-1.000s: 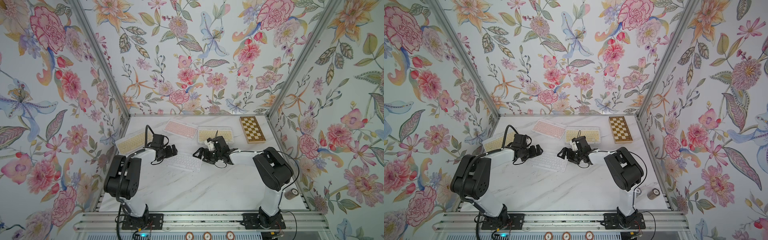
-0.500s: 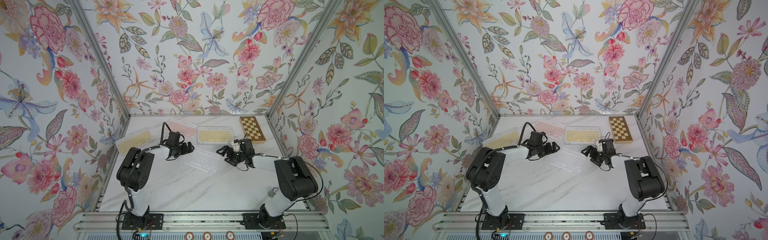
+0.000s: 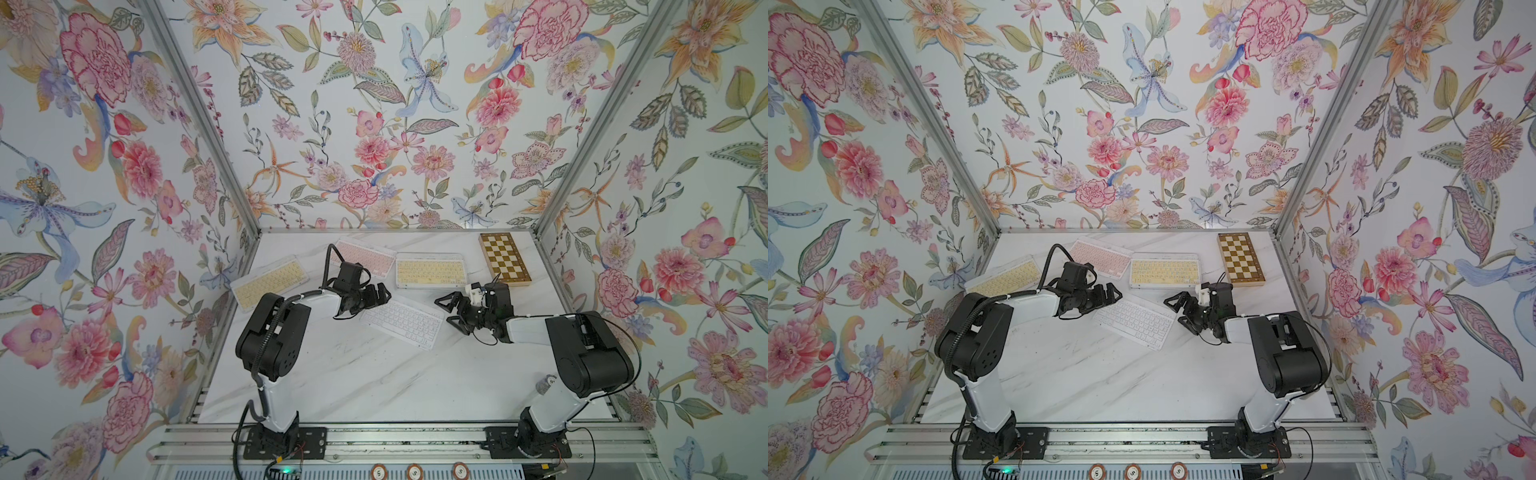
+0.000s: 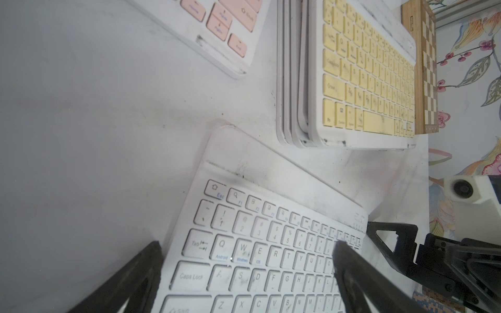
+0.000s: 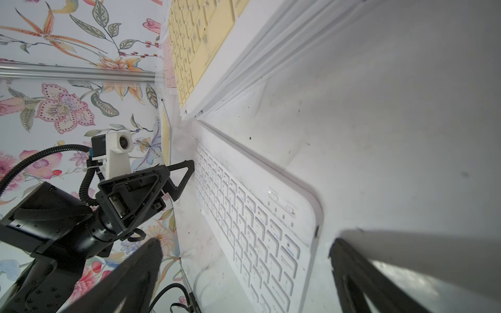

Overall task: Stack the numeric keypads
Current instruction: Move the numeric keypad to the center of the board, then pick up the numeric keypad from the center of the board.

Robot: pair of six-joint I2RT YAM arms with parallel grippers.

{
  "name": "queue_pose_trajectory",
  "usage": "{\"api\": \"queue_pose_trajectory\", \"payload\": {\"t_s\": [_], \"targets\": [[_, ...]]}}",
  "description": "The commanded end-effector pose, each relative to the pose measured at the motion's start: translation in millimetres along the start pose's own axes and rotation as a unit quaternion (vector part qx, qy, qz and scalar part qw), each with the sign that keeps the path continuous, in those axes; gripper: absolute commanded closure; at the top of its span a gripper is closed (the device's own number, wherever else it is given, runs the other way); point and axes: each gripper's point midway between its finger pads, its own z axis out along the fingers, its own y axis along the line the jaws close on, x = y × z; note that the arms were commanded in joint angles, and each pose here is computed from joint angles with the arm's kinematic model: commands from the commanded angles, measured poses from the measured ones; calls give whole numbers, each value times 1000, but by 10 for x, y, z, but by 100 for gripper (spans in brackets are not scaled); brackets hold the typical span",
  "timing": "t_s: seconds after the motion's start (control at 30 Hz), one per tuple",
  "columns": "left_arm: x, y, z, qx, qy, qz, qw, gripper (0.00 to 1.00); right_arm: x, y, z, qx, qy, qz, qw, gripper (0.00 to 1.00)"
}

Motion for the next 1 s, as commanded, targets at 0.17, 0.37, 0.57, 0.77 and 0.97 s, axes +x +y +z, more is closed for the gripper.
{"api": "queue_pose_trajectory", "payload": {"t_s": [0.17, 0.37, 0.57, 0.77, 0.97], "targets": [[391, 160, 133, -16, 60, -22, 998, 1, 14, -34, 61, -26, -6, 21, 999, 1], [418, 170, 129, -14, 62, -23, 998, 1, -13, -55, 75, -30, -17, 23, 999, 1], [435, 175, 138, -13, 64, -23, 998, 1, -41, -65, 77, -33, -26, 22, 999, 1], [446, 187, 135, -14, 64, -23, 998, 1, -85, -69, 72, -29, -38, 13, 999, 1], [470, 206, 140, -16, 67, -25, 997, 1, -123, -96, 68, -25, -46, 11, 999, 1]]}}
